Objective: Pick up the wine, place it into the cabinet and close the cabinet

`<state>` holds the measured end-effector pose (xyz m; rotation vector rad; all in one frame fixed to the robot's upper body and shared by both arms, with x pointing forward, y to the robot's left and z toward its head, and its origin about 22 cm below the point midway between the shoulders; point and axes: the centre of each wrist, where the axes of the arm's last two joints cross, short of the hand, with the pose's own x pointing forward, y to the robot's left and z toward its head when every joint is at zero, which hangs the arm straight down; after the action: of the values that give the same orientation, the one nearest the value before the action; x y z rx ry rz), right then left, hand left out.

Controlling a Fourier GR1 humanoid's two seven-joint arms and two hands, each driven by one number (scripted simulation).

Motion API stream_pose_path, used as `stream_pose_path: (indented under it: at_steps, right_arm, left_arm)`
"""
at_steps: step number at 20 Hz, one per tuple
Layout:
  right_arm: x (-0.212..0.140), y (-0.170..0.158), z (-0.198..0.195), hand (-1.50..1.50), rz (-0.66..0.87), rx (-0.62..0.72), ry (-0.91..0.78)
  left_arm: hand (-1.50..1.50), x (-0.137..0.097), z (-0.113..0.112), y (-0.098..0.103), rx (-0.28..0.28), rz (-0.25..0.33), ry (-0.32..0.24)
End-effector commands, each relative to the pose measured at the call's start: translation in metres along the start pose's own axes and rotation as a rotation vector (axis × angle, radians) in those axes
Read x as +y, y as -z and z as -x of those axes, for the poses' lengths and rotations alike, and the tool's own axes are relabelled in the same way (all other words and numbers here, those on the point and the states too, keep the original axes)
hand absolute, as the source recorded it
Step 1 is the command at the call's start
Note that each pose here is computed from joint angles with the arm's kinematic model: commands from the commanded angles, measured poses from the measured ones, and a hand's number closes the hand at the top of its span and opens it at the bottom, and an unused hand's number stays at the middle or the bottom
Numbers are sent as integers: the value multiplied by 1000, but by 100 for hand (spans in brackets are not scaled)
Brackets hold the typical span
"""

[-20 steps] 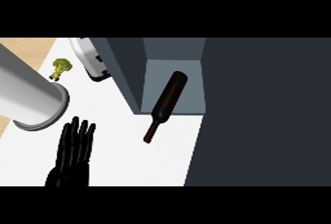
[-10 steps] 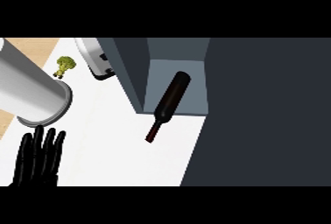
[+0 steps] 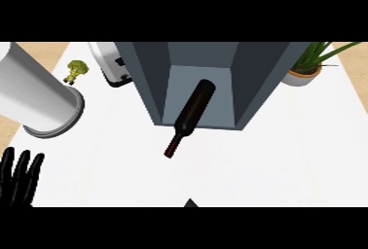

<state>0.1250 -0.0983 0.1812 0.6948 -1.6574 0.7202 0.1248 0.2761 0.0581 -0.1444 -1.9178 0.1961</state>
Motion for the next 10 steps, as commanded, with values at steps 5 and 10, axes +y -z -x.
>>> stream_pose_path:
  at_steps: [5, 10]
  right_arm:
    - [10, 68, -6, 150, 6, -18, -19]
    - [0, 121, -28, 150, 7, 11, -32]
  left_arm:
    - [-150, 24, -23, 9, -39, 30, -11]
    - [-150, 40, -26, 12, -24, 35, -19]
